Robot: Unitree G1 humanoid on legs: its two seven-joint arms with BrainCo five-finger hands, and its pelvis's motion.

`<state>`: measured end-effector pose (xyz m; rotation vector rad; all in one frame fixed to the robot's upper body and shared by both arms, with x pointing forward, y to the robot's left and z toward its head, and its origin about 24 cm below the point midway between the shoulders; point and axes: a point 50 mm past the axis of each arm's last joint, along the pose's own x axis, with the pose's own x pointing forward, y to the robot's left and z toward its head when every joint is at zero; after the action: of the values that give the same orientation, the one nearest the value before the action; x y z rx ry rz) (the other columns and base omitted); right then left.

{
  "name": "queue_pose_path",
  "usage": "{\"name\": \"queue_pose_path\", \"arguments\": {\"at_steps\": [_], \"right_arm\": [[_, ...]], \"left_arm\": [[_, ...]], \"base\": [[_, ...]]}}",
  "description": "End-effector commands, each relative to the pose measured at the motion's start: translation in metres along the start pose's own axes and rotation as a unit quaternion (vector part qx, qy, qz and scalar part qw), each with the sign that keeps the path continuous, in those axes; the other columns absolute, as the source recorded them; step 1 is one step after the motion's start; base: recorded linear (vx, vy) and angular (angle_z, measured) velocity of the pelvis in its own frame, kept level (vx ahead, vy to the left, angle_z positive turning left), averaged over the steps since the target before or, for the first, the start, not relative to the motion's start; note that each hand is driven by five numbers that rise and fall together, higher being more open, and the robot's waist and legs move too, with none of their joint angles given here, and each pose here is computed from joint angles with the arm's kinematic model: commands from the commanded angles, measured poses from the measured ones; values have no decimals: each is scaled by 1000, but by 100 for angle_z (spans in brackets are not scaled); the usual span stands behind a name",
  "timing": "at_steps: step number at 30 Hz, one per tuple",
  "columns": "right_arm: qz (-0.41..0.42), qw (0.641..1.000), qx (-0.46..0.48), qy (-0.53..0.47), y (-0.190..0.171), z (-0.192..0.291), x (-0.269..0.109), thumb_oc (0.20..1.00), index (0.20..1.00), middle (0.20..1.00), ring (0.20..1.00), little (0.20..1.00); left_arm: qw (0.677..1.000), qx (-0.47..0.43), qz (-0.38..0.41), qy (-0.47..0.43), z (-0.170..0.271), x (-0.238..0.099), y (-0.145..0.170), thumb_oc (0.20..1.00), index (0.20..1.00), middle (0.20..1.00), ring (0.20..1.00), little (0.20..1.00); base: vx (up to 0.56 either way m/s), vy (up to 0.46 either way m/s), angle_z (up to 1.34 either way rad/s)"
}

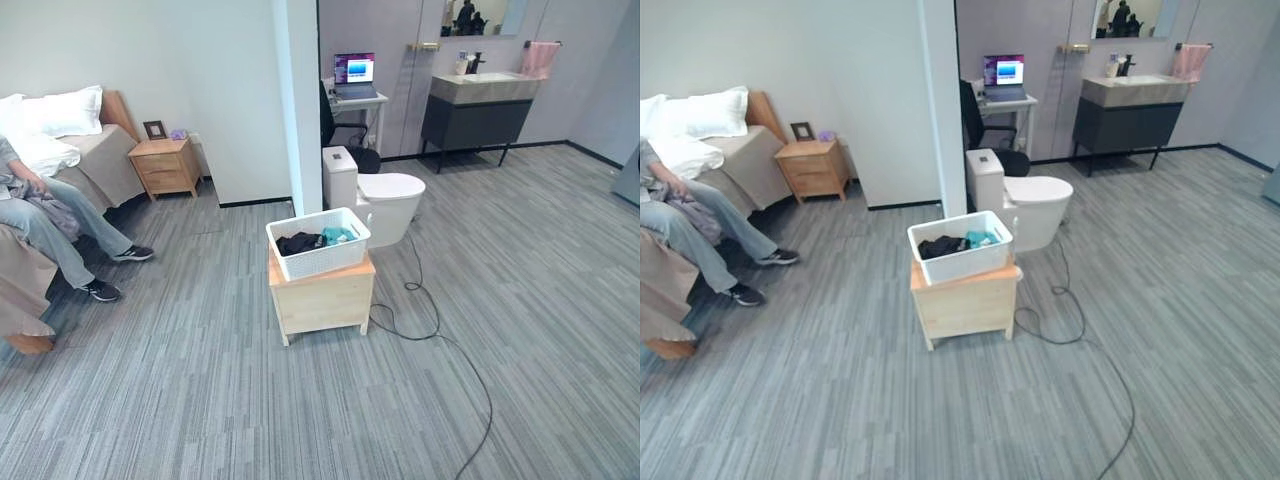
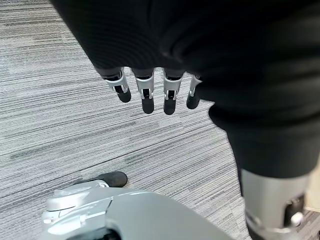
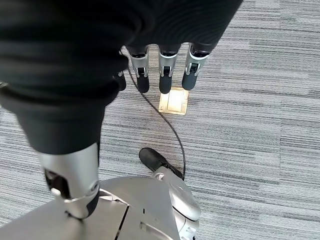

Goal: Grab the laundry basket,head to the washer,open it,put in the laundry and shut it.

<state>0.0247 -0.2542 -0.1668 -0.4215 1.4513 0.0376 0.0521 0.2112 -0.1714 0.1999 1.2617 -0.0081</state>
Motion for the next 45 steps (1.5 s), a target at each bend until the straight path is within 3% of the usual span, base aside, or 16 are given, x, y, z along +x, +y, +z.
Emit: {"name": "queue_pose_path", "arguments": {"at_steps": [1,36,45], "right_arm": [[9,1000,-13,-4,7,9,1,1000,1000,1000,1000,1000],[-1,1000,28,-9,2,10,1,1000,1000,1000,1000,1000],[-46,990,77,-110,-28,56,-2,1000,1000,1000,1000,1000]], "left_arm": [[999,-22,22,-21,12,2,15,1000,1000,1000,1000,1000],[998,-48,38,-27,17,2,23,1000,1000,1000,1000,1000],[997,-54,46,-41,23,1,28,1000,1000,1000,1000,1000]], "base": [[0,0,0],[-10,-46,0],[6,-151,2]]}}
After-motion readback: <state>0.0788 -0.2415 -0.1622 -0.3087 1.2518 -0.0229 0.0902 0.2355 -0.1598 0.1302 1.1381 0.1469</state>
